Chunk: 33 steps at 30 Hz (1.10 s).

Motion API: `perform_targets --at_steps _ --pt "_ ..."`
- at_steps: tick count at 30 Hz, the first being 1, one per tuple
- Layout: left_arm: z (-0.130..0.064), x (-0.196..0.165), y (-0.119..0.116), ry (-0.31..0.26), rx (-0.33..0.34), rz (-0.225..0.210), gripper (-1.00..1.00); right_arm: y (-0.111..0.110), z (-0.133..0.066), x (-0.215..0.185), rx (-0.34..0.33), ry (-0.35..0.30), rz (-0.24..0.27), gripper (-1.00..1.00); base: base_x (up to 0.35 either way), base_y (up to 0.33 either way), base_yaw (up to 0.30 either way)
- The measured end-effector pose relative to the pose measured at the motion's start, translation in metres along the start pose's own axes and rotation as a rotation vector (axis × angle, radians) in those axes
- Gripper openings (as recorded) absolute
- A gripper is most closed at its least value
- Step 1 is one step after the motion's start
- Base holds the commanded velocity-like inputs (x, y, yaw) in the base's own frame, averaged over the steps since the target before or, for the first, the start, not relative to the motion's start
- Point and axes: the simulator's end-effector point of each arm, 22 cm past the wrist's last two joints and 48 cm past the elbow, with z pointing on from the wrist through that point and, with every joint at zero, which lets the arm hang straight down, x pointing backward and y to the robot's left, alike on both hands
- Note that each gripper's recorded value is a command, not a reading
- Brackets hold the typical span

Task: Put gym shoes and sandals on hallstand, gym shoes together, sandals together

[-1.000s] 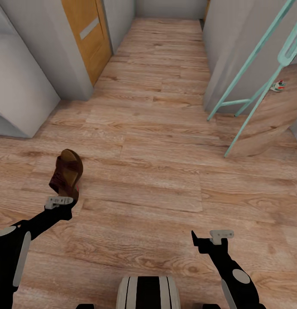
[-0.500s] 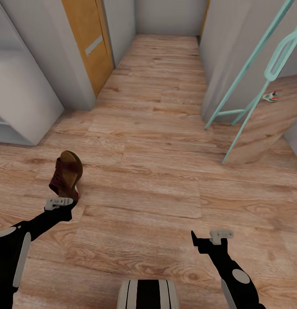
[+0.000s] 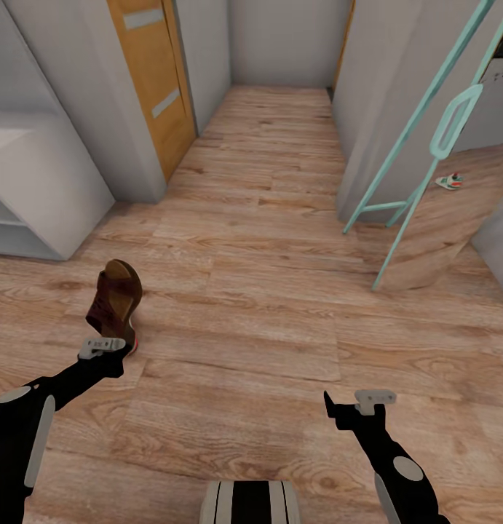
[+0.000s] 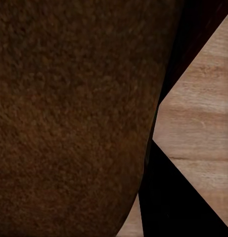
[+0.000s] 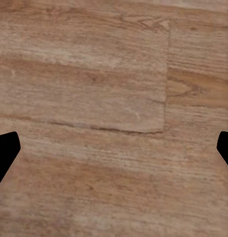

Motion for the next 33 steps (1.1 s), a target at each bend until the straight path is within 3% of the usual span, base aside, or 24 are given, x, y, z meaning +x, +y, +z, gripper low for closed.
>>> perform_targets --at_steps 8,23,33 --pt "-0.003 -0.006 -0.002 -0.014 0.003 0.001 -1.00 0.000 -0.002 -0.006 0.001 -0.013 0.000 1.00 0.000 0.007 0.000" --pt "-0.010 -0.017 -0.006 -0.038 0.008 -0.001 -1.00 -0.001 -0.007 -0.018 0.002 -0.038 0.000 1.00 0.000 0.277 0.000" --pt "-0.014 -0.026 -0.008 -0.055 0.009 0.004 -1.00 -0.001 -0.010 -0.025 0.002 -0.054 0.000 1.00 0.000 0.036 0.000"
